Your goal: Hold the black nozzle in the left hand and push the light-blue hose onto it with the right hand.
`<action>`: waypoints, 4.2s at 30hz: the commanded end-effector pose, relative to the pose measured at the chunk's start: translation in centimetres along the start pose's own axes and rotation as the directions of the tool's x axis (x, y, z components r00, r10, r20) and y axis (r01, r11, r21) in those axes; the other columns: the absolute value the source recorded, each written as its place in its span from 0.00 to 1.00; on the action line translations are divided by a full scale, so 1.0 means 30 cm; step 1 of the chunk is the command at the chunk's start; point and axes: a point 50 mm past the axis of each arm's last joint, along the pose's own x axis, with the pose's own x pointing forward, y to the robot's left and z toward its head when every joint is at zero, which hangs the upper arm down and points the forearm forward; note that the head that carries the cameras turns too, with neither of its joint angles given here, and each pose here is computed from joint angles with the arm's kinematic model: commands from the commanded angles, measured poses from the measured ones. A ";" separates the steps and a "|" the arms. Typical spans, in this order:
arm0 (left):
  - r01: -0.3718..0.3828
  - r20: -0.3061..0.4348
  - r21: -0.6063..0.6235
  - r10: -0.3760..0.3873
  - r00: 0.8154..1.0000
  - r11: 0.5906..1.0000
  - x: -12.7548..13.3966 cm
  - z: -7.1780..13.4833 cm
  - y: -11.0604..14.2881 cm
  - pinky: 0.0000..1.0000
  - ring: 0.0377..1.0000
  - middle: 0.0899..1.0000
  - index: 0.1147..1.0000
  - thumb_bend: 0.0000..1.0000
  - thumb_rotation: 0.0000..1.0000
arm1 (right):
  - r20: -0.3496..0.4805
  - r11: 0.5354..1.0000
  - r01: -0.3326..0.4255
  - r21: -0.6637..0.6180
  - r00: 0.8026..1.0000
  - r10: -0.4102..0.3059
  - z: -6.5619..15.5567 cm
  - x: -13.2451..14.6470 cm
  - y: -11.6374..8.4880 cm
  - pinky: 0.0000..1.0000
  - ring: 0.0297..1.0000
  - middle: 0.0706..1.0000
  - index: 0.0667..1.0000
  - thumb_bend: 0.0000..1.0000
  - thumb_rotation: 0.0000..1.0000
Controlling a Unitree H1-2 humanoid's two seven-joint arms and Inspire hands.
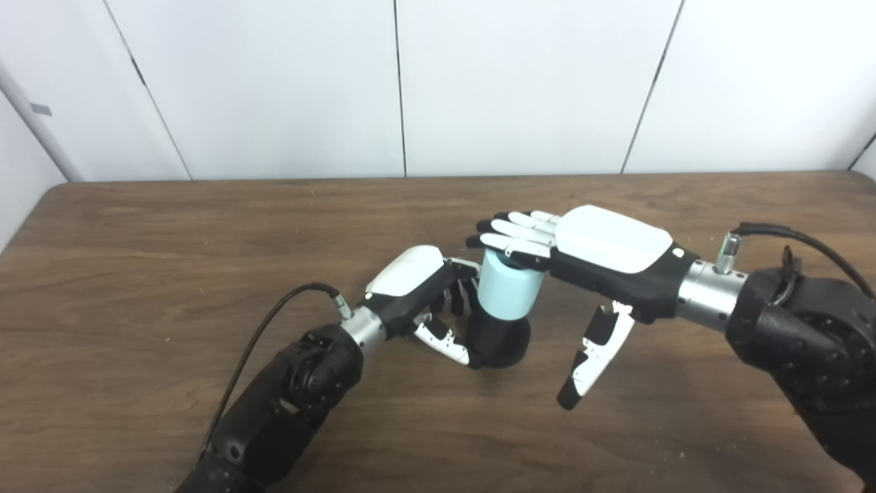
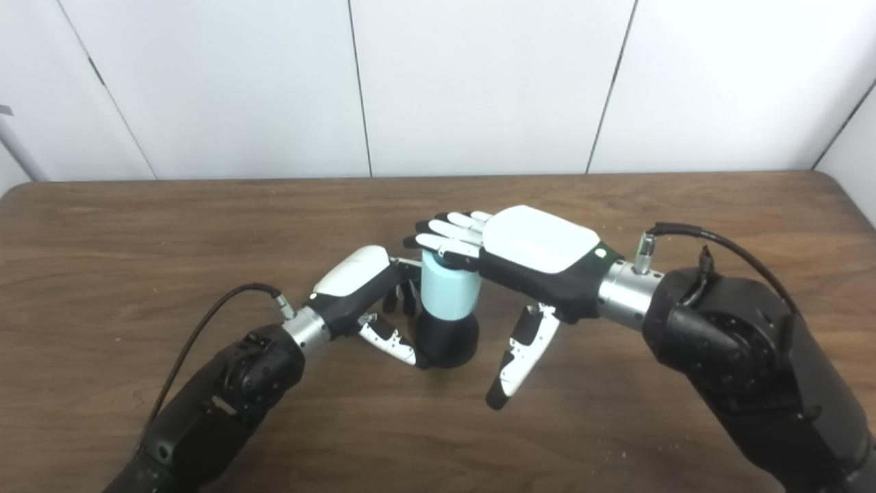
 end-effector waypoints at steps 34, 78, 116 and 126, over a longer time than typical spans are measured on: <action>0.067 -0.121 0.028 -0.063 0.991 0.997 -0.036 -0.078 -0.013 0.56 0.50 0.47 0.39 0.52 0.00 | 0.086 0.984 -0.178 -0.021 0.980 0.179 0.031 0.034 0.109 1.00 1.00 0.97 0.90 0.95 0.41; 0.054 -0.123 0.023 -0.050 0.991 0.998 -0.016 -0.066 -0.008 0.56 0.51 0.47 0.39 0.52 0.00 | 0.070 0.982 -0.173 0.072 0.983 0.168 0.014 0.036 0.087 1.00 1.00 1.00 1.00 0.88 0.53; 0.072 -0.139 0.024 -0.068 0.988 0.997 -0.044 -0.093 -0.015 0.56 0.51 0.47 0.39 0.52 0.00 | -0.279 0.725 0.581 0.371 0.814 -0.509 -0.103 -0.065 0.004 0.57 0.75 0.89 0.93 0.65 0.46; 0.072 -0.143 0.016 -0.069 0.987 0.997 -0.050 -0.099 -0.012 0.53 0.51 0.47 0.39 0.52 0.00 | -0.622 0.196 0.798 0.569 0.574 -0.533 -0.261 -0.145 0.061 0.52 0.67 0.80 0.84 0.61 0.73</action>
